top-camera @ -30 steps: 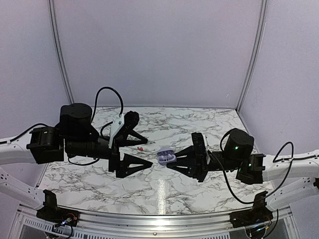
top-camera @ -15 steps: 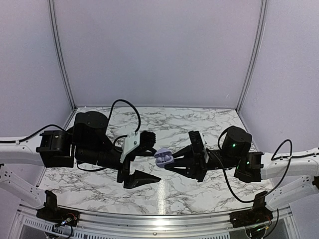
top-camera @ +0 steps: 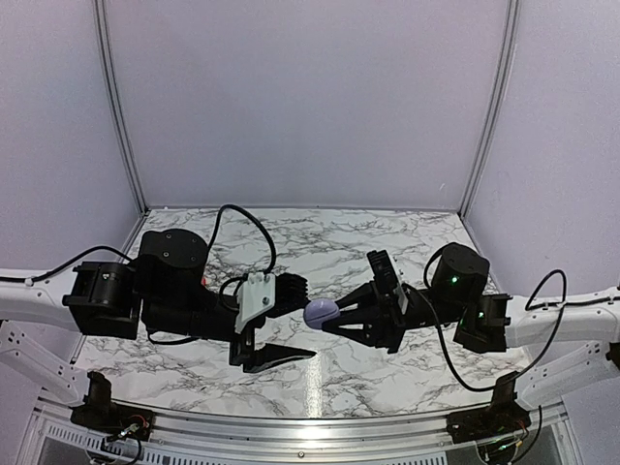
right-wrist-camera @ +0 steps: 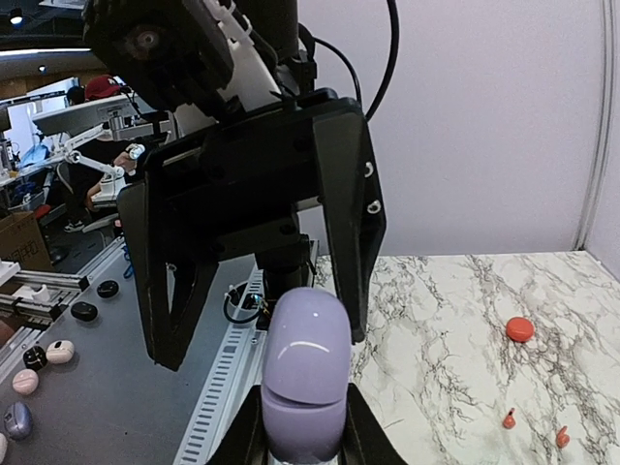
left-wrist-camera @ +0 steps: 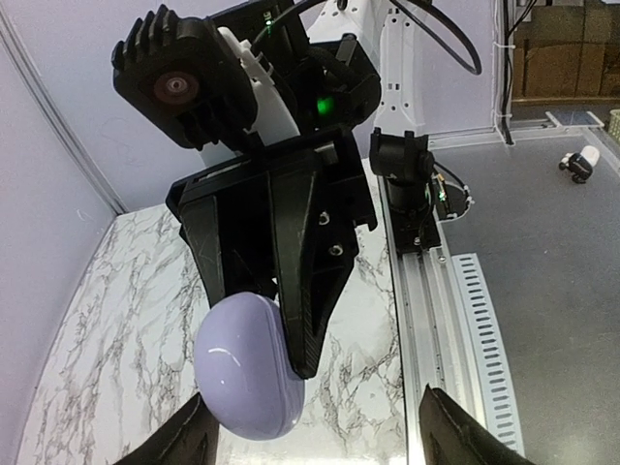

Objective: Insert the wireless bluetooth earbuds into the charging case
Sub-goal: Close the charging case with the earbuds inside, then place the charging case with the earbuds at the center of the board.

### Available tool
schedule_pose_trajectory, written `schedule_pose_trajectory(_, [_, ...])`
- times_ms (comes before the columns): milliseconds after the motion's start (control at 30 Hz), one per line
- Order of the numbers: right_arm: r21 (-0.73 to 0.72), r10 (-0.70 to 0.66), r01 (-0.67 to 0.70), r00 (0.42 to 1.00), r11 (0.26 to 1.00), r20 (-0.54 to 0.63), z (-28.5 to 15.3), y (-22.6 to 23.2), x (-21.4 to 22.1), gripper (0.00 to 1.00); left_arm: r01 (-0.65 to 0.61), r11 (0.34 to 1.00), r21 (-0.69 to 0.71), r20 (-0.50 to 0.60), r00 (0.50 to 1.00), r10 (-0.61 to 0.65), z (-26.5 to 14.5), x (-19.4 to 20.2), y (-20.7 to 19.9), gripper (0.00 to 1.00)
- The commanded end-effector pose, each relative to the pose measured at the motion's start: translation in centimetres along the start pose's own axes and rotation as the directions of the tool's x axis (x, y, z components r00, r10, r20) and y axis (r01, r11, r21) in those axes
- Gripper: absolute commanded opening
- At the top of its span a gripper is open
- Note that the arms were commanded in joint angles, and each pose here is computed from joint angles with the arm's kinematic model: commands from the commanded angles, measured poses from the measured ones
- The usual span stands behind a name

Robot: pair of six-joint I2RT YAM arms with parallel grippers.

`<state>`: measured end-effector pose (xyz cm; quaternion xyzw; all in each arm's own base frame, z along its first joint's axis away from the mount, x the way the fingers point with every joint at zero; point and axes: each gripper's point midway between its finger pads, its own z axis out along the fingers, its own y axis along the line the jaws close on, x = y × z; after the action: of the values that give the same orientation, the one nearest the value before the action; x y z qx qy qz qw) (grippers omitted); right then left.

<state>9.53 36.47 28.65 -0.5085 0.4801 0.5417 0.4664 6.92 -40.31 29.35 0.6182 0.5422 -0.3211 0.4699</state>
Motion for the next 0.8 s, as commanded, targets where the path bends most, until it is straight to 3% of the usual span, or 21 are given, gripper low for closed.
schedule_pose_trajectory(0, [0.061, 0.050, -0.053, 0.998, 0.997, 0.039, -0.1, -2.1, -1.4, 0.00, -0.111, 0.993, -0.036, 0.013, 0.994, 0.111, -0.7, -1.5, -0.6, 0.73])
schedule_pose_trajectory(233, [0.046, 0.156, -0.156, 0.988, 0.987, 0.017, 0.8, -2.6, -0.9, 0.00, -0.281, 0.947, -0.156, -0.090, 0.959, 0.270, -0.2, -1.0, -0.1, 0.74])
schedule_pose_trajectory(433, [0.035, 0.225, -0.226, 0.974, 0.974, 0.015, 1.3, -2.8, -1.0, 0.00, -0.320, 0.929, -0.184, -0.129, 0.945, 0.300, 0.2, -0.7, 0.5, 0.79])
schedule_pose_trajectory(767, [0.053, 0.293, -0.293, 0.956, 0.955, 0.011, 1.6, -3.3, -0.4, 0.00, -0.345, 0.929, -0.133, -0.128, 0.936, 0.329, 0.8, -0.3, -0.7, 0.77])
